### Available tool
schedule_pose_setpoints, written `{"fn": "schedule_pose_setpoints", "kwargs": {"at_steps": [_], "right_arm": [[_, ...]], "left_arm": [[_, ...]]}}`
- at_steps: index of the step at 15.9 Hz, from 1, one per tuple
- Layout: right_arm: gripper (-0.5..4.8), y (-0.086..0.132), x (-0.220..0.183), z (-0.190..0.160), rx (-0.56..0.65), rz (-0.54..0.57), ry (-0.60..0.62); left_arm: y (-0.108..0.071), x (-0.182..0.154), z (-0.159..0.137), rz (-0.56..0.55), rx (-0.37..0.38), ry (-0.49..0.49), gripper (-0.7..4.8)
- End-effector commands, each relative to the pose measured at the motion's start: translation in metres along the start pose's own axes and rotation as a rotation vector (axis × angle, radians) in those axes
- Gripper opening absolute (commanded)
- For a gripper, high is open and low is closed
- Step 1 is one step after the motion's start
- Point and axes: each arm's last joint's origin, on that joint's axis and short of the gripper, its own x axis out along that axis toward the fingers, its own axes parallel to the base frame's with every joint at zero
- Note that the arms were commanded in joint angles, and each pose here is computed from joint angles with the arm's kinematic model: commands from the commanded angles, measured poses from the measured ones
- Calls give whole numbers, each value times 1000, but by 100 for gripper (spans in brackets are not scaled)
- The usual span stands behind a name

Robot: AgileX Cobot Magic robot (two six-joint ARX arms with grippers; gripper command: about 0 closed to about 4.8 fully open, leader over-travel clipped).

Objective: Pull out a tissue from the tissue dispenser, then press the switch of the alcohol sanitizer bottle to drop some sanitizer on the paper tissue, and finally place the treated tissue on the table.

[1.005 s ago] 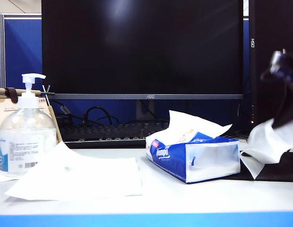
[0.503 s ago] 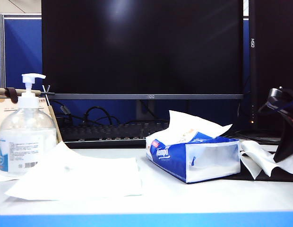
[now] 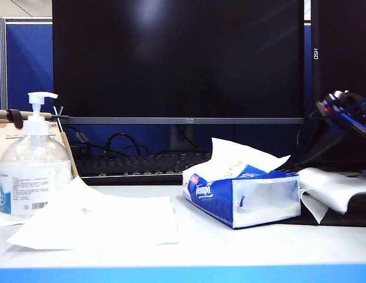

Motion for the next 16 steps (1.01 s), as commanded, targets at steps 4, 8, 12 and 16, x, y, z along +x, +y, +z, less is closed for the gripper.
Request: {"fn": "schedule_pose_setpoints", "kwargs": {"at_steps": [4, 8, 12, 16], "right_arm": [[479, 25, -38, 16, -33, 18, -197], [479, 80, -131, 53, -220, -119, -545], [29, 122, -221, 45, -340, -259, -703], [-2, 133, -253, -26, -353, -258, -720]], "left_arm": [[0, 0, 0, 1, 44, -2, -6], [1, 0, 0, 9, 69, -2, -6], [2, 0, 0, 47, 68, -12, -5], [1, 1, 0, 35, 71, -7, -5]]}}
